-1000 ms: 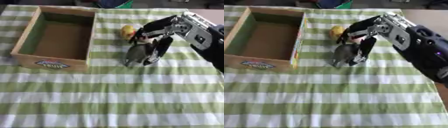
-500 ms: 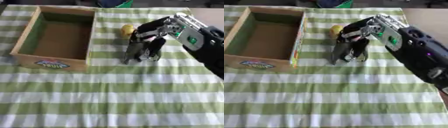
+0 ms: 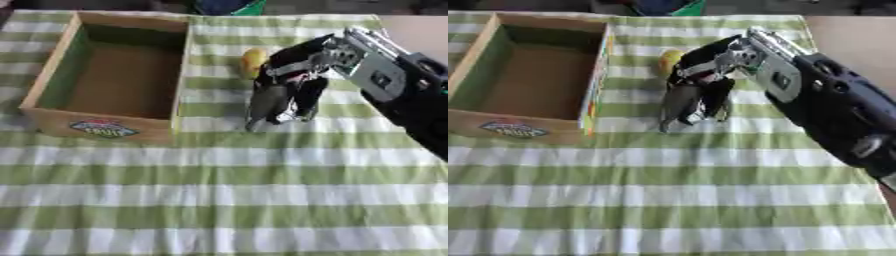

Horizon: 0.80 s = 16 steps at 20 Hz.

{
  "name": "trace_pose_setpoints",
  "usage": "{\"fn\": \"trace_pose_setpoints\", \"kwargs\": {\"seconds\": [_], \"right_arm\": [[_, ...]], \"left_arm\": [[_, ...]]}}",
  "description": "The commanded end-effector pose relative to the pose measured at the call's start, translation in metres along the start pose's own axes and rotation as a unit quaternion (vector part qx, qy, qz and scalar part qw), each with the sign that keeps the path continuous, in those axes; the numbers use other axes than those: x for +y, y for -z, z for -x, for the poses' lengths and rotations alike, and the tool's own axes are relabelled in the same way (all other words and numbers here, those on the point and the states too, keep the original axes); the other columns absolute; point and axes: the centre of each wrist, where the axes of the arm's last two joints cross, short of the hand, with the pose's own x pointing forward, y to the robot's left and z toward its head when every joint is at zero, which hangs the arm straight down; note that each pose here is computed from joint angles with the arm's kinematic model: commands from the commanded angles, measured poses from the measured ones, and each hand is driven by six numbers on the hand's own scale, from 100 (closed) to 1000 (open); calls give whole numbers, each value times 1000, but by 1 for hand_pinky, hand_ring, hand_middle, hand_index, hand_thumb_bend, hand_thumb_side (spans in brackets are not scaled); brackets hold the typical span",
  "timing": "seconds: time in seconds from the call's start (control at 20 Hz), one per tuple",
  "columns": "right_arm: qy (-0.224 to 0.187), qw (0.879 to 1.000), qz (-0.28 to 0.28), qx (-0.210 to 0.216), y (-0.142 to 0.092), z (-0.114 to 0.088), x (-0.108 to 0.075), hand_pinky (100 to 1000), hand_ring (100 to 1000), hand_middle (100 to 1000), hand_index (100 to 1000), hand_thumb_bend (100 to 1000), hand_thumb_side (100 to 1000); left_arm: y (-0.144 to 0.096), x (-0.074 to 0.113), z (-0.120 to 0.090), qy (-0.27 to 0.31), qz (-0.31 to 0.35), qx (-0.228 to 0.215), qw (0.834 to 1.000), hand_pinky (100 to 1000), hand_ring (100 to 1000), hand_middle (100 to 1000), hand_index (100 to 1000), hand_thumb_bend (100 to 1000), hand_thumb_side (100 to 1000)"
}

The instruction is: Pick up objects on the table and place them in the box.

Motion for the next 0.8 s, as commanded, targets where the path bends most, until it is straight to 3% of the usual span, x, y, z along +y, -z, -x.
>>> {"fn": "trace_pose_setpoints", "kwargs": {"seconds": [0.05, 0.35, 0.8], "right_arm": [[-45, 998, -30, -26, -14, -1, -14, 527, 587, 361, 491, 100, 448], [-55, 998, -10, -16, -25, -2, -27, 458, 480, 193, 308, 100, 464], [-91, 996, 8, -13, -37, -4, -42, 441, 435, 141, 257, 100, 457]], "left_arm": [[5, -1, -7, 1, 9, -14, 1000, 611, 741, 704, 764, 100, 990], [5, 0, -7, 2, 8, -14, 1000, 611, 741, 704, 764, 100, 990], [6, 0, -8, 3, 9, -12, 1000, 612, 742, 704, 764, 100, 991]]}}
